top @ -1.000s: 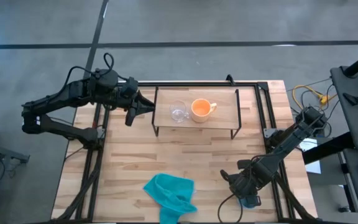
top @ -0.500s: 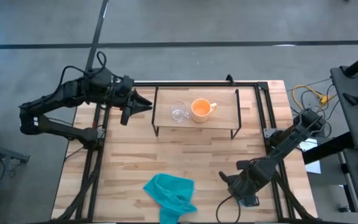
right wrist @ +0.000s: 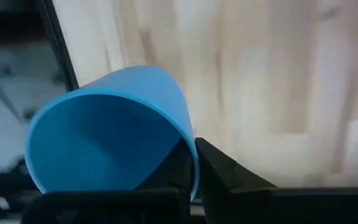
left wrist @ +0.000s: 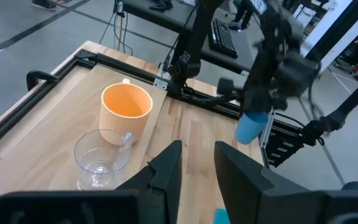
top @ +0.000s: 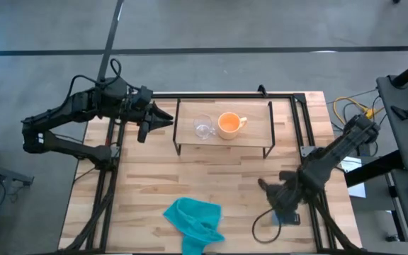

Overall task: Stack small to large cups/mugs on shelf
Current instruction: Put the blue cup on the shelf

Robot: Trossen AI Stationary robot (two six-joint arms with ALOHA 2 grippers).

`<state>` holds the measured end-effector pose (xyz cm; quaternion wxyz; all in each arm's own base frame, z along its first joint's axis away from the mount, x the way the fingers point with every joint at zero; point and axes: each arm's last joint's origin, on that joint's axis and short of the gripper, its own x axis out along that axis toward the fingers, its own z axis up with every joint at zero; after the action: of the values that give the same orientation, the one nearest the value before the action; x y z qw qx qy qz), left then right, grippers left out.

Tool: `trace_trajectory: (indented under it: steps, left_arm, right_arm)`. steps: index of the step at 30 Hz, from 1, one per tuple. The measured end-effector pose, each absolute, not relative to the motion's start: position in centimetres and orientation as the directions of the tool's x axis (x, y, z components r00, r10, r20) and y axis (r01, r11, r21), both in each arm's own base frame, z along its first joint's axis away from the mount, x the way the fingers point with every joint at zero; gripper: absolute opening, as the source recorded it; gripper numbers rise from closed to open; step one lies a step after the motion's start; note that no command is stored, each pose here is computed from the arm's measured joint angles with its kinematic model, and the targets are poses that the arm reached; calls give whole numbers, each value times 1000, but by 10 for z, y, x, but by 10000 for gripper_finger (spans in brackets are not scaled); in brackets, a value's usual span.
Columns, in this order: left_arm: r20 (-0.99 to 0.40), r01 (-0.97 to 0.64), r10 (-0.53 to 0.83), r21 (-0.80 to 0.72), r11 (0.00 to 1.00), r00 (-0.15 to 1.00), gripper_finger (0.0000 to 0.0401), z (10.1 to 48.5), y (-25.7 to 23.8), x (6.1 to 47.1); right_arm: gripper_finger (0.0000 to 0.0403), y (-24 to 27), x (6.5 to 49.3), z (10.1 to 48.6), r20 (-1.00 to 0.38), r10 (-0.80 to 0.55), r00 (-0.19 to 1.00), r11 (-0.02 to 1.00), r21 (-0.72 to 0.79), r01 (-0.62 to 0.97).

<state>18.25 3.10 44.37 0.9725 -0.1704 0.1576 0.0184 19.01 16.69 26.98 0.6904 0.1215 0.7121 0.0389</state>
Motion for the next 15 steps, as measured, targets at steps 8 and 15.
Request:
trace_trajectory:
  steps: [8, 15]
  left_arm:
    - [-328, -95, -18, -325, 941, 945, 81, 441, 32, 188]
    - [-339, -102, -14, -322, 941, 941, 81, 439, 33, 191]
  right_arm:
    - [9, 111, 182, 357, -954, -156, 257, 951, -75, 300]
    - [9, 65, 195, 397, -869, -301, 393, 905, -131, 404]
